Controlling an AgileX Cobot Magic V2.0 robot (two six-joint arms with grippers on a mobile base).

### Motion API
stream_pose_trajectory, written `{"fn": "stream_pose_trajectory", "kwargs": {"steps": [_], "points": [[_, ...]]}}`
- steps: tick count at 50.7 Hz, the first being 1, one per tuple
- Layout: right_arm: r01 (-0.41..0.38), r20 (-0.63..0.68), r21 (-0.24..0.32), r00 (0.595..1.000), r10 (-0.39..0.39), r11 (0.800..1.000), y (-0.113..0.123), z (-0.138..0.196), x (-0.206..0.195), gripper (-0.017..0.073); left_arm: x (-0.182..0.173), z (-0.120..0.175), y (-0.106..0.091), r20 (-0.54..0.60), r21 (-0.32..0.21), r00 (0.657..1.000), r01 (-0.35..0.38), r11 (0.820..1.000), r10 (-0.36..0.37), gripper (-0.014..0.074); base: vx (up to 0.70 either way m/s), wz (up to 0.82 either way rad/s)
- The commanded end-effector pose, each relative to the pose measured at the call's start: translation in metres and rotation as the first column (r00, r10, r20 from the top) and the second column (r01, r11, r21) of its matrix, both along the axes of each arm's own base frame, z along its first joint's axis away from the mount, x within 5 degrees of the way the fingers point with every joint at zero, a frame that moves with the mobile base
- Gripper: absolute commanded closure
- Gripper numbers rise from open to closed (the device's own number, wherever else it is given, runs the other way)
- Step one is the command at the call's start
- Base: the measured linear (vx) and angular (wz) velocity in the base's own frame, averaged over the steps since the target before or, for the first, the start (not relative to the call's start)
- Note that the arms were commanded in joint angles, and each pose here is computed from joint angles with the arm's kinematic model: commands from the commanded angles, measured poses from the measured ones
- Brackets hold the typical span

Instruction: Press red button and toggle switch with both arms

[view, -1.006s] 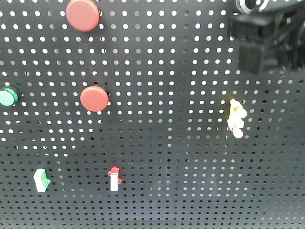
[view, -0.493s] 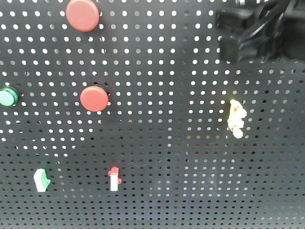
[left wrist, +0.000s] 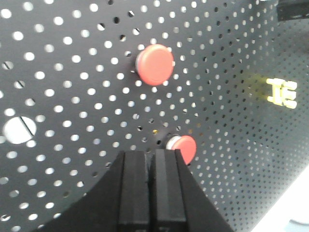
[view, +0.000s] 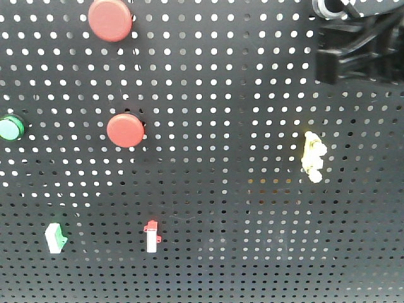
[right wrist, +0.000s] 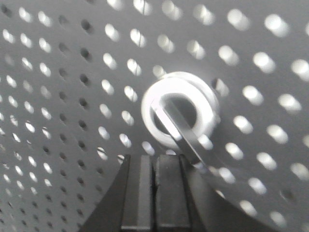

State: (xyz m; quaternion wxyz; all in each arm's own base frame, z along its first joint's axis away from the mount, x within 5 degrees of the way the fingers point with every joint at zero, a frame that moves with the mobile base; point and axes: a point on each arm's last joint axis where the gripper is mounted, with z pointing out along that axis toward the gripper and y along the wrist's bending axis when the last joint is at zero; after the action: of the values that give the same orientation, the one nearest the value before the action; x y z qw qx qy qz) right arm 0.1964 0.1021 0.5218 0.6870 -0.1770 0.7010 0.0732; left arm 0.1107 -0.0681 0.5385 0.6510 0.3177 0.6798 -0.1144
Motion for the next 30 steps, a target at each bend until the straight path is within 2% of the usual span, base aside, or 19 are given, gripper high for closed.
{"fn": "stream_pose_trajectory", "kwargs": {"steps": [1,15,21,25,30], "points": [[0.05,0.152,0.0,0.987,-0.05,0.999,-0.017,0.025,-0.015,0.0562,-0.003,0.013,0.001,0.07,-0.069,0.998,-0.002,0.998,0.007,0.0592,0.0,0.0],[0.122,0.122,-0.001,0.985,-0.121,0.993,-0.041,0.03,-0.042,0.0562,-0.003,0.012,0.001,0.062,-0.062,0.998,-0.001,0.998,0.005,0.0592,0.0,0.0],[0.157,0.102,0.011,0.982,-0.158,0.987,-0.057,0.032,-0.063,0.0562,-0.003,0.007,0.003,0.024,-0.02,1.0,-0.012,1.0,0.013,0.0592,0.0,0.0],[0.184,0.087,0.009,0.979,-0.184,0.983,-0.07,0.033,-0.079,0.0562,-0.002,0.002,0.005,-0.034,-0.016,0.998,-0.049,0.999,0.048,0.0592,0.0,0.0],[0.202,0.103,0.011,0.974,-0.202,0.979,-0.084,0.026,-0.099,0.0562,0.004,-0.008,0.011,-0.103,-0.005,0.984,-0.146,0.989,0.145,0.0592,0.0,0.0]]}}
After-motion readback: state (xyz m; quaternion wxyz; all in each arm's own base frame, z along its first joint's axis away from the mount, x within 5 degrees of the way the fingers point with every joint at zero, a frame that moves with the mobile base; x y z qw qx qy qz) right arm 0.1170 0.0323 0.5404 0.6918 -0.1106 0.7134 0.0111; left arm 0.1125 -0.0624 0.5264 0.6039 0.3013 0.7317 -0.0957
